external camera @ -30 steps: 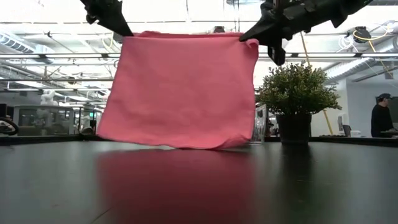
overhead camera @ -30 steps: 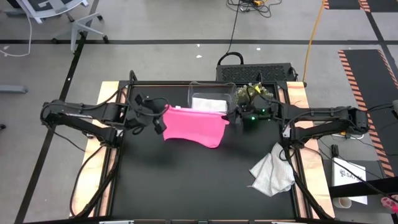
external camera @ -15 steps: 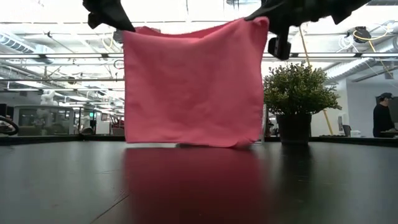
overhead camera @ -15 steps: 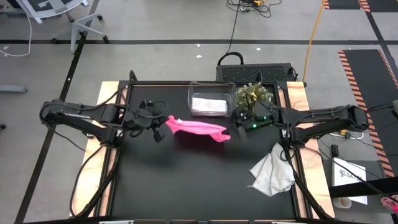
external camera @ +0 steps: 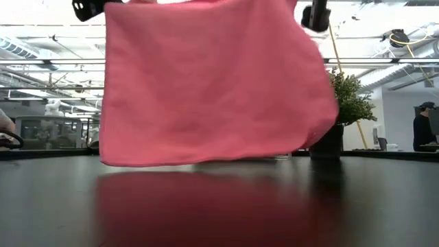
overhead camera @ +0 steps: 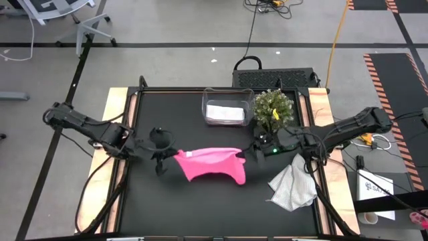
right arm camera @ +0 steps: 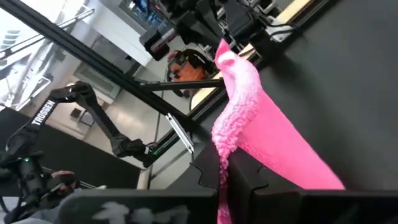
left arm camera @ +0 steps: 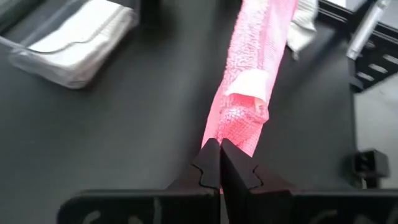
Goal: Fold microfiber towels
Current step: Fold the pink towel
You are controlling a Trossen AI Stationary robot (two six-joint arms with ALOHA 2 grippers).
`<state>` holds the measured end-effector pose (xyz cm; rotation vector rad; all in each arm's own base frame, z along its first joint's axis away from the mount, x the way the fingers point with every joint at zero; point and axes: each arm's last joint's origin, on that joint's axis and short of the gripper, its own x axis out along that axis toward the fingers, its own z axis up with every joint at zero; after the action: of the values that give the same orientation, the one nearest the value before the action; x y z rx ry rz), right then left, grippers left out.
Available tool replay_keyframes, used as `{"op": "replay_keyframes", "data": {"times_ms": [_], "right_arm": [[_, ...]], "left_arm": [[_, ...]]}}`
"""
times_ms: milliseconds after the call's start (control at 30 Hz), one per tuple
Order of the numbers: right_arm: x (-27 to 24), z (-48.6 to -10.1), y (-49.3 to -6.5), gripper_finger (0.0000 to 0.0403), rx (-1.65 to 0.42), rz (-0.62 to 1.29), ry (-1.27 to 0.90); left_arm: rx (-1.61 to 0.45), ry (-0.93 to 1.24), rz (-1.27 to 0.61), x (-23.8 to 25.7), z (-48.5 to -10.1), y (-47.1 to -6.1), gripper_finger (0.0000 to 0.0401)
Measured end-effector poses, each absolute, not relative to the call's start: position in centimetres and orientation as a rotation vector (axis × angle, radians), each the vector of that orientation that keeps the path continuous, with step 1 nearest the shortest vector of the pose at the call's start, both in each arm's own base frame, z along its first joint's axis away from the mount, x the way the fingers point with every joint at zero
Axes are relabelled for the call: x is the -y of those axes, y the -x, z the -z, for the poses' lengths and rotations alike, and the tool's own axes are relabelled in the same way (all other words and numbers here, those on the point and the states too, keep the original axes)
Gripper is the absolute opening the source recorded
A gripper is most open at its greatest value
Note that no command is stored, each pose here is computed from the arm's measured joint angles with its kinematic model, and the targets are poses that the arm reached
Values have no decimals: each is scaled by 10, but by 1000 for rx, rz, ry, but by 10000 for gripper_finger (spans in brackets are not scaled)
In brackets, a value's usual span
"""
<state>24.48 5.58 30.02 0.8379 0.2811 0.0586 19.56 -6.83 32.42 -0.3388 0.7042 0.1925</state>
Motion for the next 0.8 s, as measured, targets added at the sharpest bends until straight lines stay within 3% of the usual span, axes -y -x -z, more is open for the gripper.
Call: {"op": "replay_keyframes", "data": {"times_ms": [500, 800], "right_arm": [[-148, -265, -287, 0, -491, -119, -872], [-208, -309, -286, 0, -338, -201, -807]], "left_arm": [[-768, 455, -96, 133, -308, -187, 0], [-777, 427, -21, 163, -295, -194, 0]]}}
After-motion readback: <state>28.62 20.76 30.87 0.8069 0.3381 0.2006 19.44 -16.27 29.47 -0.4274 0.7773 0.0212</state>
